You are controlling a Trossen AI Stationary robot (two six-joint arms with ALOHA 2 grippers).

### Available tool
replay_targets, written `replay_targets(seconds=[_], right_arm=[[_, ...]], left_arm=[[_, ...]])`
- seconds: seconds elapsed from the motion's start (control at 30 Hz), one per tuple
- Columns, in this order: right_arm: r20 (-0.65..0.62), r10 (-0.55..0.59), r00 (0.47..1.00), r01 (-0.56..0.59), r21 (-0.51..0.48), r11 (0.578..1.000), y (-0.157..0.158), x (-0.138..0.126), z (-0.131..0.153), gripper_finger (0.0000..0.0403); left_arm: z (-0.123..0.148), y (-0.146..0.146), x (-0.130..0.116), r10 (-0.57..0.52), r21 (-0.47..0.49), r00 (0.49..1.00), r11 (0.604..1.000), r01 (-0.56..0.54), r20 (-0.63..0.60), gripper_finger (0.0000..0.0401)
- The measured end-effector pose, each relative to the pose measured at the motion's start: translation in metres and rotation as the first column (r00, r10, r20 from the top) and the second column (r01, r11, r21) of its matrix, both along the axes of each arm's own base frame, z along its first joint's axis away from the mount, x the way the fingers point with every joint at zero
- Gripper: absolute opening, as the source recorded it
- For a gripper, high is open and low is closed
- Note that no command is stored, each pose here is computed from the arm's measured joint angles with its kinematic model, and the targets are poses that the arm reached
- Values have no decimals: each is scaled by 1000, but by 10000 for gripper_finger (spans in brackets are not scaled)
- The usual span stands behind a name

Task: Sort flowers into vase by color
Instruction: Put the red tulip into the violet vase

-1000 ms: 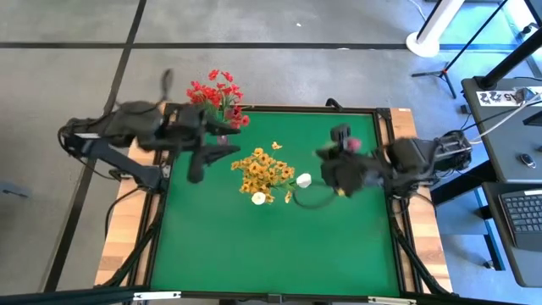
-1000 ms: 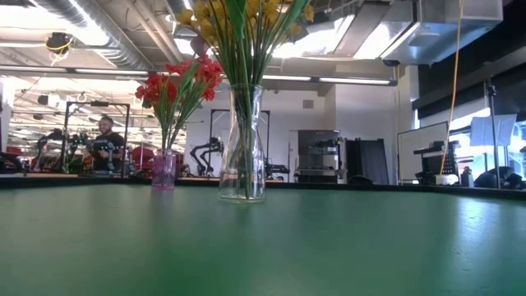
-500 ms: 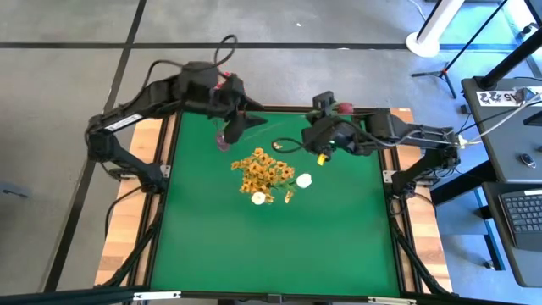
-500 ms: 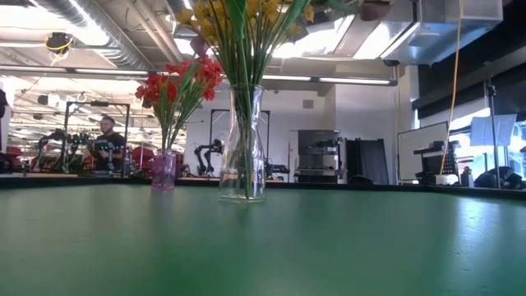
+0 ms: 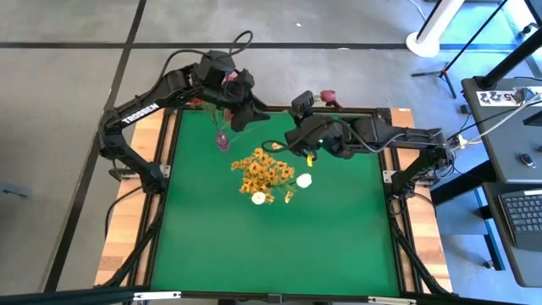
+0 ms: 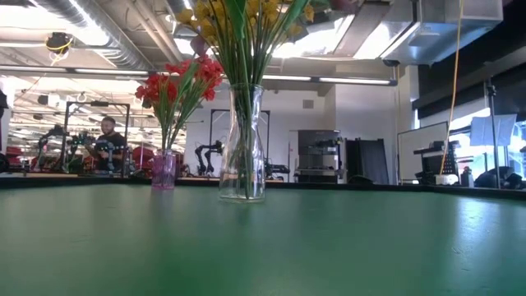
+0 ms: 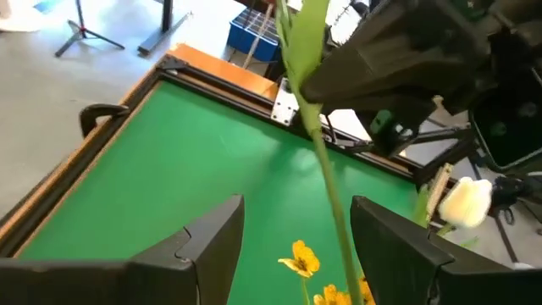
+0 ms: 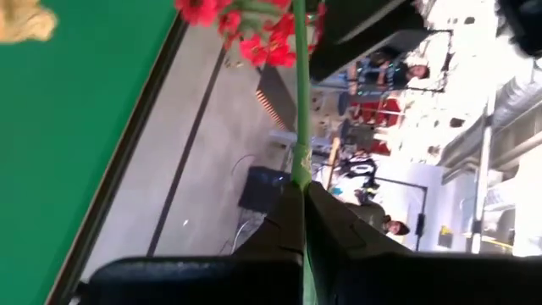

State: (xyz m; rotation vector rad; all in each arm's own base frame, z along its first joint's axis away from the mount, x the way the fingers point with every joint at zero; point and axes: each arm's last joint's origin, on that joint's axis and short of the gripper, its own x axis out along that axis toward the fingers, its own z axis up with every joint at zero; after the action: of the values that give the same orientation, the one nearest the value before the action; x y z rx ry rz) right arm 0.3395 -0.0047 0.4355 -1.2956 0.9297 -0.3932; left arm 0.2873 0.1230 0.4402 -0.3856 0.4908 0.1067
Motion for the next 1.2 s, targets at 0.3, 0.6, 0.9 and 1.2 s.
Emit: replay_targets(seconds=[0.3, 0.6, 0.9, 1.2], right_arm=[[18, 39, 999, -39, -16, 999, -1, 4, 3, 0], [17, 49, 999, -49, -5, 999, -3, 4, 3, 0], [26, 98, 995, -99, 45, 994, -1, 5, 2, 0], [-15, 106, 994, -105, 55, 993, -1, 9, -6, 0]], left_arm=[[-2, -5, 1, -44, 17, 999, 999, 45, -18, 210], [-4, -14, 4, -40, 75, 998, 996, 44, -53, 150], [-4, -14, 4, -36, 53, 998, 998, 38, -50, 108], [-4, -14, 4, -39, 46, 998, 998, 41, -49, 108]])
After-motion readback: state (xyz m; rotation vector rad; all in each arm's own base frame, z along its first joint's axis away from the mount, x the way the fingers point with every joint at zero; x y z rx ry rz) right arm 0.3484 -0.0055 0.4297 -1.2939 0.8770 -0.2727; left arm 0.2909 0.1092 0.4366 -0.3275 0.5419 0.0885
